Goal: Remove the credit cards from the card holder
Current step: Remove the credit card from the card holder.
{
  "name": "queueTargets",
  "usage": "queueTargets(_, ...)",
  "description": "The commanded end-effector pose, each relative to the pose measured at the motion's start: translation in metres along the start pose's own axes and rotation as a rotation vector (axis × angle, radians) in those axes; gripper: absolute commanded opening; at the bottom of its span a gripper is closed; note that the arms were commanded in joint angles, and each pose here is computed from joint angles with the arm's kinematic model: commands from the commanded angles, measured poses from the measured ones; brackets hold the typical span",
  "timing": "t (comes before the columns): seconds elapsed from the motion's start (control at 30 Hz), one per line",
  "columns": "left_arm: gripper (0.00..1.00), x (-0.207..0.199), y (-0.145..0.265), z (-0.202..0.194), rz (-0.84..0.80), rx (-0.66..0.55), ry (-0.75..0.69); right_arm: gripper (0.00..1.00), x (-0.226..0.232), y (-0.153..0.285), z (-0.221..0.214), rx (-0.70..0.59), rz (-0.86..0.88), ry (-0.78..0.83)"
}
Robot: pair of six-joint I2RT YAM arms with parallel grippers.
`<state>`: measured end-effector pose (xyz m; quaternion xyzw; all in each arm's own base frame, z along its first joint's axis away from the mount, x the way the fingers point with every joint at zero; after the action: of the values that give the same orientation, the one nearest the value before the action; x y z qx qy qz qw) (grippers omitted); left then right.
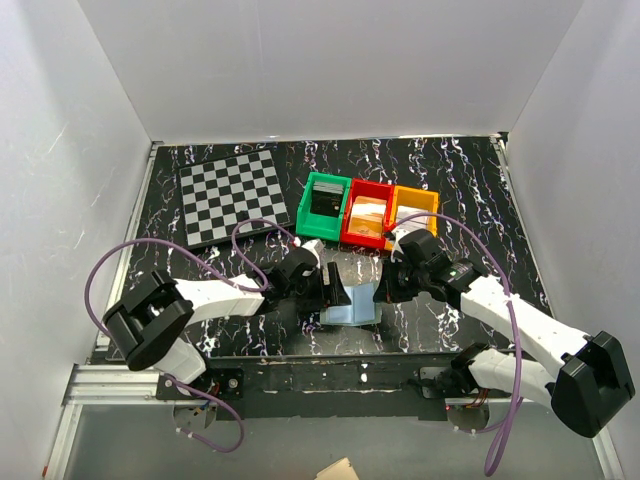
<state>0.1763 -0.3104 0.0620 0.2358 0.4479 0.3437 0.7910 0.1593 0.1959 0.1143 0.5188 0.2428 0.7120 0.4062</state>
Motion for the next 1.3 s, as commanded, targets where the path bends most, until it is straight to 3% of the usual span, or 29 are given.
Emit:
queueTargets(0.0,0.71,-0.013,-0.002,0.001,-0.051,0.010,-0.048,0.01,0.006,0.002,0.001,0.012,0.024,0.011)
queueTargets(0.77,0.72,-0.037,-0.007,0.008,-0.151,-0.003,-0.087,0.01,-0.003,-0.003,-0.009,0.033,0.007,-0.020)
queueTargets(1.27,0.72,-0.081,-0.006,0.023,-0.327,-0.053,-0.166,0.01,-0.018,-0.009,-0.019,0.026,-0.026,-0.056)
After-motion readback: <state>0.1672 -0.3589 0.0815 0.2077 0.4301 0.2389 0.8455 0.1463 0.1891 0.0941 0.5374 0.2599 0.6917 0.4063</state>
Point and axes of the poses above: each gripper's point midway between its finger pads, its own y axis back along the fingers, its own x axis along the line the jaws close on, z = x × y, the point moved 2 cm from there along y, back along the fingers, and after that the axes turned 13 degrees about -y, right-handed, at the moved point
